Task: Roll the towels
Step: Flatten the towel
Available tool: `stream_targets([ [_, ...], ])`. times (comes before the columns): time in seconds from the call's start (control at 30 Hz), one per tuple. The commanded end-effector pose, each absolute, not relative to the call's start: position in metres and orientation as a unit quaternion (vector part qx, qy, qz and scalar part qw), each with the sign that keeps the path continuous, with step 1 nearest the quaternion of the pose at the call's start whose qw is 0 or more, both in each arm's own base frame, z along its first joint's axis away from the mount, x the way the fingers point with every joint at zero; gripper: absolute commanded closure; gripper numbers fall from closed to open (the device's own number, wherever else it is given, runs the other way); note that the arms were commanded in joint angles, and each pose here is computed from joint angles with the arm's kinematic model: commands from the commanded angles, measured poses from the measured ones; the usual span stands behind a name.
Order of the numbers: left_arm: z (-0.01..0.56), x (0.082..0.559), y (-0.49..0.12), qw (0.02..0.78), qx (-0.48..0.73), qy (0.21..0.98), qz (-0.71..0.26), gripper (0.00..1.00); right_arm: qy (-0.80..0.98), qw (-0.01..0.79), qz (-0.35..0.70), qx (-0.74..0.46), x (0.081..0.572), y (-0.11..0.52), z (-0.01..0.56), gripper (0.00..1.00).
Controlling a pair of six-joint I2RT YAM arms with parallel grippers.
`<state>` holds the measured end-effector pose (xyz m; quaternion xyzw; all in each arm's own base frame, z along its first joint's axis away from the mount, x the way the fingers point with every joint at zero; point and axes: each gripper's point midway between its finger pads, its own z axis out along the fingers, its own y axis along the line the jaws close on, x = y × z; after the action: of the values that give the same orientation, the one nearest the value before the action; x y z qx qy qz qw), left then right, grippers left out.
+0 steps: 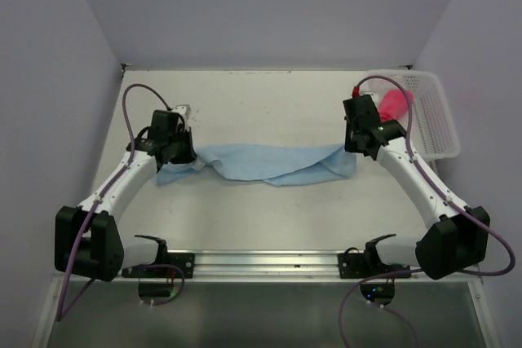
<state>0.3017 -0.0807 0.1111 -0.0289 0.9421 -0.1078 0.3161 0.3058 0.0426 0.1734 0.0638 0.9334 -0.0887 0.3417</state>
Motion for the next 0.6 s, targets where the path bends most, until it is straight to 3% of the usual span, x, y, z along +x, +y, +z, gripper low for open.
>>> stream_targets([
  [0.0,0.108,0.311,-0.101,0.309,0.017,0.938,-0.159,0.91,0.936,0.342,-0.070,0.049,0.318,0.052,0.165,1.00],
  [0.17,0.098,0.316,-0.113,0.261,0.045,0.948,-0.178,0.92,0.940,0.333,-0.068,0.043,0.327,0.052,0.159,1.00],
  [0.23,0.096,0.320,-0.119,0.243,0.050,0.950,-0.188,1.00,0.942,0.327,-0.064,0.048,0.332,0.049,0.155,1.00],
  [0.43,0.136,0.325,-0.133,0.283,0.069,0.936,-0.197,1.00,0.944,0.320,-0.060,0.055,0.343,0.043,0.154,1.00],
  [0.57,0.145,0.306,-0.143,0.267,0.081,0.937,-0.210,1.00,0.945,0.318,-0.051,0.056,0.348,0.046,0.150,1.00],
])
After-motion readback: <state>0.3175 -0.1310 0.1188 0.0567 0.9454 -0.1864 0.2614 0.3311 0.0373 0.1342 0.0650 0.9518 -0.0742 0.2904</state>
